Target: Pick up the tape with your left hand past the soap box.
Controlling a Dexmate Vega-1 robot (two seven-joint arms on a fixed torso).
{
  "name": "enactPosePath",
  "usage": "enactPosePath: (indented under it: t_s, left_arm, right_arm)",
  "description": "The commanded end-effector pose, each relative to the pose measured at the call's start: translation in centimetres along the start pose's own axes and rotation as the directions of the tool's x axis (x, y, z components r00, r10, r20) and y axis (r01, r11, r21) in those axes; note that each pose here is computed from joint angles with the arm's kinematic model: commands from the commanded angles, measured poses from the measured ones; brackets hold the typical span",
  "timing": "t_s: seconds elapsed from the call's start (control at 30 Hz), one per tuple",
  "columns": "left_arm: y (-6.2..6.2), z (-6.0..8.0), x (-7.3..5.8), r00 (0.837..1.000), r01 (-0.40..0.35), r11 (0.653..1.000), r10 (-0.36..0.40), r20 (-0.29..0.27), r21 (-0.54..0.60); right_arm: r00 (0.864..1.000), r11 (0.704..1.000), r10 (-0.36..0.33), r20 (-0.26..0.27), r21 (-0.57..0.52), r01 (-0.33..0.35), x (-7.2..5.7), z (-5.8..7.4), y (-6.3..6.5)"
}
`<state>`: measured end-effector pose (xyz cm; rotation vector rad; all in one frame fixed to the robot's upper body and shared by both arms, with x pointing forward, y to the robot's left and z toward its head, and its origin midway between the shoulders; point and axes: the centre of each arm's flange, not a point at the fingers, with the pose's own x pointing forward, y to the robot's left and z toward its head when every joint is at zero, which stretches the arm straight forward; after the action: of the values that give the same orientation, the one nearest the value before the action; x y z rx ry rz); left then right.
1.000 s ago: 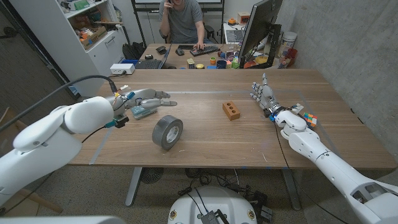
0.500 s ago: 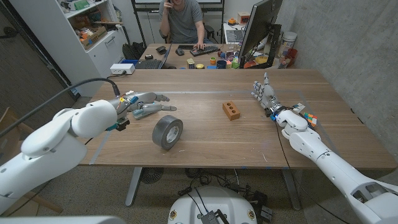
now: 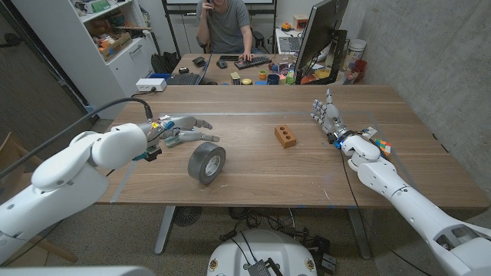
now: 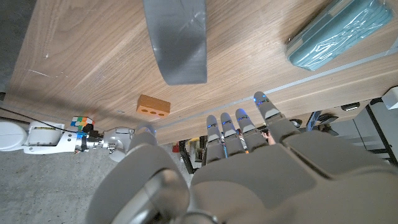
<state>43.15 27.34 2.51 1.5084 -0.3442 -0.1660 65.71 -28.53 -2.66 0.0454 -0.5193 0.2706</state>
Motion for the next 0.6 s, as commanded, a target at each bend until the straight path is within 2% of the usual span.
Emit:
enactPosePath:
  t_s: [0.03,0.2,0.43,0.6]
  left_arm:
    - [-1.4,0.7,0.8,0.997,0.072,0.997,-0.072,0.039,0.009]
    - [-2.5,0.7,1.3,0.995,0.093,0.996,-0.093,0.038,0.015]
    - [-3.3,0.6,1.4,0.995,0.099,0.995,-0.1,0.025,0.033]
    - [-3.8,0.8,1.4,0.996,0.079,0.992,-0.081,0.02,0.097]
  right_arm:
    - [1.0,1.0,-0.011,0.005,-0.001,0.011,-0.2,0.1,-0.2]
    - [1.0,1.0,-0.004,0.007,-0.004,0.004,-0.2,0.1,-0.1]
    - [1.0,1.0,-0.006,0.011,-0.004,0.006,-0.3,0.3,-0.2]
    - [1.0,1.0,-0.009,0.01,-0.007,0.009,-0.5,0.4,-0.3]
